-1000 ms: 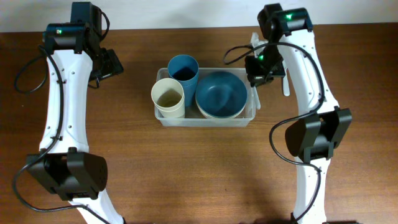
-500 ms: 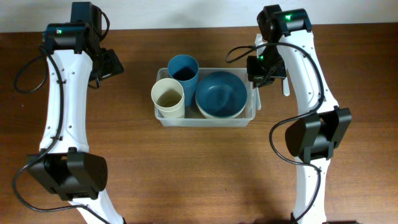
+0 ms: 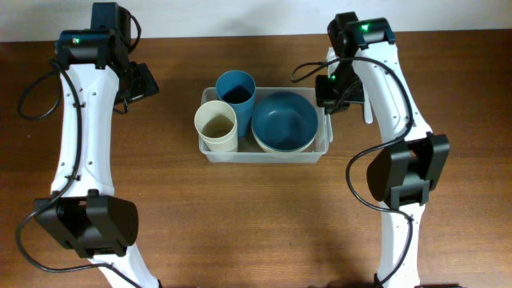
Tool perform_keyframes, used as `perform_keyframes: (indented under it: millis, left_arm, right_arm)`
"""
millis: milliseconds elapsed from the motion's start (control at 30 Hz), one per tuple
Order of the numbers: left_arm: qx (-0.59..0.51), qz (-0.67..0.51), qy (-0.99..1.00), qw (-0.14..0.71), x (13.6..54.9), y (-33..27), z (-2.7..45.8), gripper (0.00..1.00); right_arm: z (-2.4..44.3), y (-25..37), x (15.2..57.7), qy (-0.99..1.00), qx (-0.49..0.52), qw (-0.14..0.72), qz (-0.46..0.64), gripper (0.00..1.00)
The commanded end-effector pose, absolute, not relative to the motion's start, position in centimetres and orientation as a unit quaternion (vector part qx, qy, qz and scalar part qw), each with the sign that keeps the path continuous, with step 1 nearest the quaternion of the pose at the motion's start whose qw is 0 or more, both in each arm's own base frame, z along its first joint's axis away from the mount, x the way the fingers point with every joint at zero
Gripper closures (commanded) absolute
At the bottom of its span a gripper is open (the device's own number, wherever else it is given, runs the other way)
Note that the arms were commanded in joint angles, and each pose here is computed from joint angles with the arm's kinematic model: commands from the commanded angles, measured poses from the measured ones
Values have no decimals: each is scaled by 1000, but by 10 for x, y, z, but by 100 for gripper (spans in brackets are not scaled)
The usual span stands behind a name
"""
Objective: Pack container
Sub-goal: 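Raise the right gripper and move it right to the white spoon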
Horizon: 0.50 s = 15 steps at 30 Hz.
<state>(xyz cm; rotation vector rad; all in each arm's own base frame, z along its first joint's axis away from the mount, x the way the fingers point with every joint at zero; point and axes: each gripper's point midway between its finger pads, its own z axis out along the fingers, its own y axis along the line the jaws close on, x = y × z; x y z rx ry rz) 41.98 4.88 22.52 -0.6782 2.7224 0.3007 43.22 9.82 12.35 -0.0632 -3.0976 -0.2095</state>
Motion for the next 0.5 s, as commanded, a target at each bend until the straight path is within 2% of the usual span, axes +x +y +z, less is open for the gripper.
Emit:
perform_keyframes:
  millis: [0,333,467]
  left_arm:
    - [-246,112,950,156,420,53,222,0]
    - [-246,113,950,156,420,53,222,0]
    - [-246,112,950,156,420,53,222,0]
  right_arm:
    - [120,102,429,-997,-21,22,-66,96]
    - [119,115,431,-997,-7,14,-71,95]
    - [118,123,432,-997,2,8,-72,90]
